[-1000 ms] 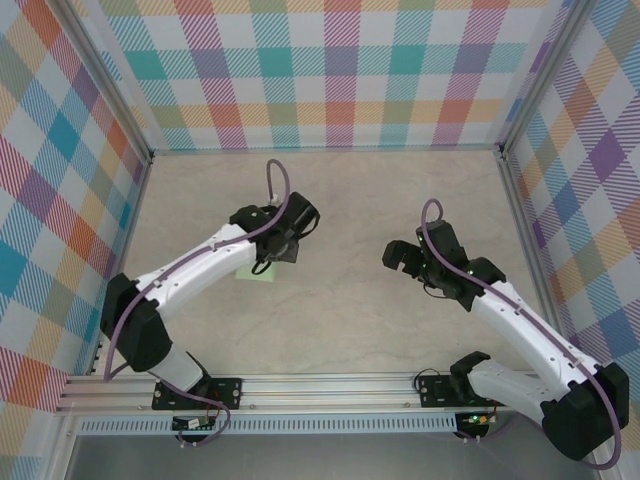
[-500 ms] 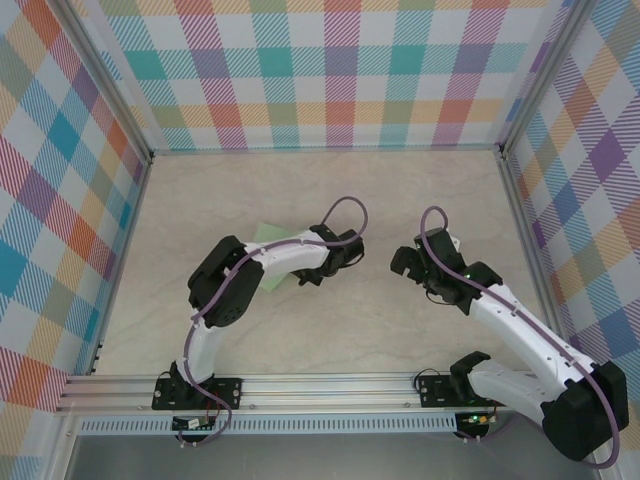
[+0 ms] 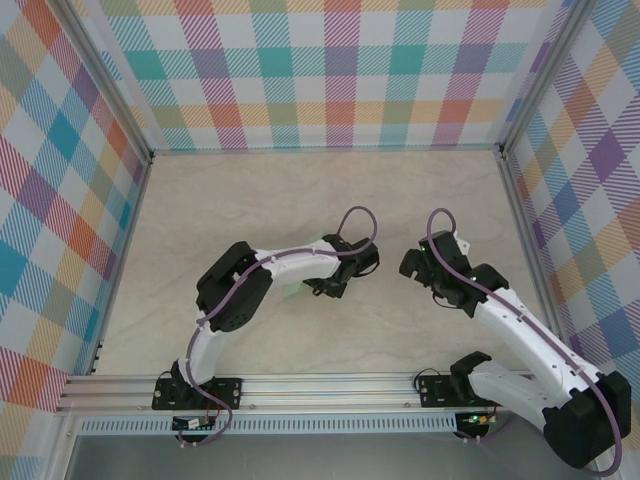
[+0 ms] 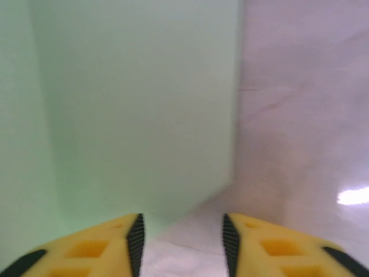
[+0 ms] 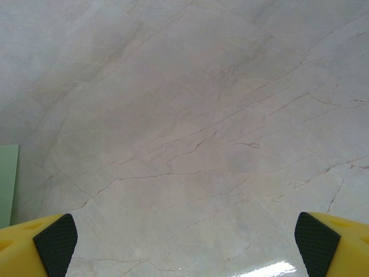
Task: Fold a paper plane with a square sheet of paper (pick it up from the middle)
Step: Turn over the paper at the center of the table, then move the square sheet of paper to the center of the table.
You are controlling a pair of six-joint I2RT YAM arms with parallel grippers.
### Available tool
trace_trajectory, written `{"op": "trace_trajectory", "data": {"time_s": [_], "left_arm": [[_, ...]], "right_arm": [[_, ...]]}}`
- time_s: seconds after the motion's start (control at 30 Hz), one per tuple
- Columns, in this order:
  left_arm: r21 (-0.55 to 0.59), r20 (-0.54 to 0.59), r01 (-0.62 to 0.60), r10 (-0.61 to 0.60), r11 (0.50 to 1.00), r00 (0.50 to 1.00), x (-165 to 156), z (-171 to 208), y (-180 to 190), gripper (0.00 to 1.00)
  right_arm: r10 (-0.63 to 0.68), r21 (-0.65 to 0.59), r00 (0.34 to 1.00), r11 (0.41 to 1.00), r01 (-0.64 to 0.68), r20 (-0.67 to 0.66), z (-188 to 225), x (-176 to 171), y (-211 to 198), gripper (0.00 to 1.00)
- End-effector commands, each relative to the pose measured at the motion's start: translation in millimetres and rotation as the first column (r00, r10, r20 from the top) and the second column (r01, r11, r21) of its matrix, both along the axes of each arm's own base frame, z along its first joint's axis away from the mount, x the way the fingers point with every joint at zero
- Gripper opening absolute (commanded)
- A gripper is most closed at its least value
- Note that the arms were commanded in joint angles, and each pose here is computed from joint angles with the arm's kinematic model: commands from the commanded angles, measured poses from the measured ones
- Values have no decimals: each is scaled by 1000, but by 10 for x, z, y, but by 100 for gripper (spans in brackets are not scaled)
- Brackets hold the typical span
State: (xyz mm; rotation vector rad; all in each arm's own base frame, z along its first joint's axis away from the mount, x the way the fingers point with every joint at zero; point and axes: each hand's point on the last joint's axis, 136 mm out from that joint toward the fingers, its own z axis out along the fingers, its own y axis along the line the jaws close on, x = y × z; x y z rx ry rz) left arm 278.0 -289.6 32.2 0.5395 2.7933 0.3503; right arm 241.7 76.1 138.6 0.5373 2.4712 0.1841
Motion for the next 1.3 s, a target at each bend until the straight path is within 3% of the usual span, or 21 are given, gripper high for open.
{"op": "trace_trajectory", "data": {"time_s": [0.0, 0.17, 0.37, 0.57, 0.7, 0.9, 1.07, 1.27], "left_arm": [[-296, -34, 13, -24, 955, 999, -200, 551, -390, 50], [-473, -1, 4, -4, 881, 1000, -333, 1072, -390, 63], [-591, -7, -132, 159, 795, 987, -229, 1261, 23, 64], [-634, -95, -323, 344, 703, 934, -18, 920, 550, 53], [-637, -163, -397, 388, 661, 907, 90, 635, 663, 37], [-612, -235, -452, 396, 649, 888, 228, 288, 572, 27], [-575, -246, -479, 418, 664, 875, 353, 99, 527, 26], [-518, -299, -539, 450, 664, 841, 275, -166, 552, 26]], "right_arm": [[29, 16, 999, 999, -29, 30, 209, 28, 40, 100], [128, 64, 991, 989, -130, 37, 298, 81, 245, 100], [302, 199, 952, 931, -304, 45, 296, 247, 748, 99], [457, 316, 889, 840, -440, 25, 168, 474, 1430, 95], [529, 359, 849, 794, -491, -9, 18, 592, 1910, 92], [545, 394, 837, 779, -487, -42, -174, 727, 2162, 91], [523, 355, 850, 808, -471, -62, -235, 721, 2039, 92], [489, 333, 868, 835, -438, -86, -287, 615, 1824, 93]]}}
